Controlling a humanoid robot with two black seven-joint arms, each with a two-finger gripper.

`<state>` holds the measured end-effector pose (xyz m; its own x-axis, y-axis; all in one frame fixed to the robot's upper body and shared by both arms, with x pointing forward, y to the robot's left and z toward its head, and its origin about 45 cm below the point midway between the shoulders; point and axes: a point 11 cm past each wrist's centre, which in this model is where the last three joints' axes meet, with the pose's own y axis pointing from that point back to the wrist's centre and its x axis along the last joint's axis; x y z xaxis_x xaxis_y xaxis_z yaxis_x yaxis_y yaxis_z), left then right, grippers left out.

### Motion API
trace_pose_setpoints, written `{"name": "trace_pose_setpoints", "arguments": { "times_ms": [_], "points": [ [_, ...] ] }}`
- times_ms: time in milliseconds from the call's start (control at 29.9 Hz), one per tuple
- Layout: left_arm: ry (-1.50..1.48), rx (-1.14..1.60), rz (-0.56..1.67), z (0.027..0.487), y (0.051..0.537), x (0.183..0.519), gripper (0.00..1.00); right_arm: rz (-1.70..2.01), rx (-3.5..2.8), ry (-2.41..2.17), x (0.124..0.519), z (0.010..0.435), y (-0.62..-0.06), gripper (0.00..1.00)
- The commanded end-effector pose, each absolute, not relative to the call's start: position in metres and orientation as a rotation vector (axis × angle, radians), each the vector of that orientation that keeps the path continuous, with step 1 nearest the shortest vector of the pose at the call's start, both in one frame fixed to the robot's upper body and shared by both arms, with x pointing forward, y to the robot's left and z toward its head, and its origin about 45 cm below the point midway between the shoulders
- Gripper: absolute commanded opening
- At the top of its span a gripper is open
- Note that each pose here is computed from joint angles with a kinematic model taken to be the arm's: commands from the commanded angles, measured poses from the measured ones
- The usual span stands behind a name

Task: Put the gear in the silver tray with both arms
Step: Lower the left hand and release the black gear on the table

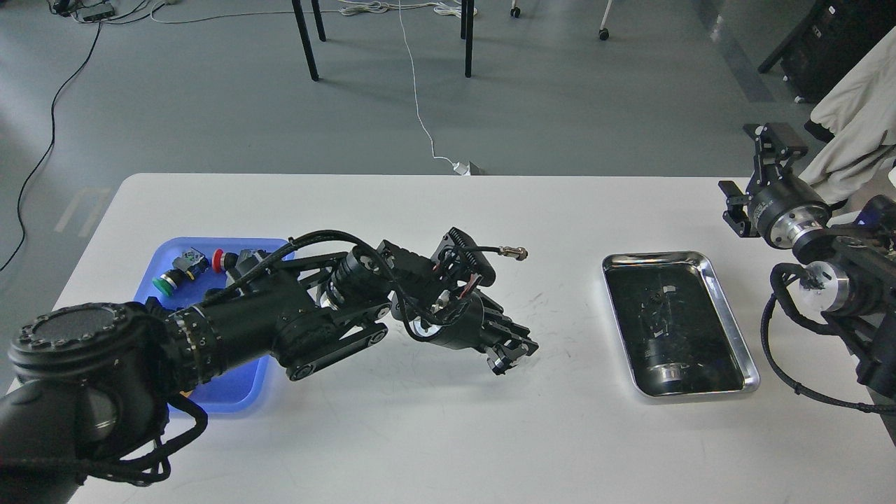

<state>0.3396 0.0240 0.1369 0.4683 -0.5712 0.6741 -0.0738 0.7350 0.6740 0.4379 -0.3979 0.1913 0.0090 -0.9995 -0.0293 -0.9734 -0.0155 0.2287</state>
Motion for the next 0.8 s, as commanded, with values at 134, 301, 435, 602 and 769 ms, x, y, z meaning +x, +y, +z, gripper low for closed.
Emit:
{"name": "trace_pose_setpoints", "arguments": {
  "times_ms": [134, 301, 435, 602, 769],
  "points": [
    [-1.041, 0.694, -0.322, 0.139, 0.023, 0.34, 0.28, -0.27, 2.126, -2.098, 0.439, 0.193, -0.398, 0.99],
    [-1.034, 0.688, -0.316, 0.139, 0.022, 0.34, 0.31, -0.27, 2.126, -2.098, 0.439, 0.193, -0.398, 0.99],
    [-1.033, 0.688, -0.316, 0.139, 0.022, 0.34, 0.33, -0.269, 2.123, -2.084, 0.438, 0.19, -0.397, 0.99],
    [-1.034, 0.687, -0.314, 0.14, 0.022, 0.341, 0.36, -0.266, 2.123, -2.064, 0.436, 0.188, -0.395, 0.99],
    [-1.02, 0.653, -0.257, 0.155, 0.018, 0.349, 0.4, -0.256, 2.135, -2.025, 0.437, 0.186, -0.39, 0.99]
  ]
}}
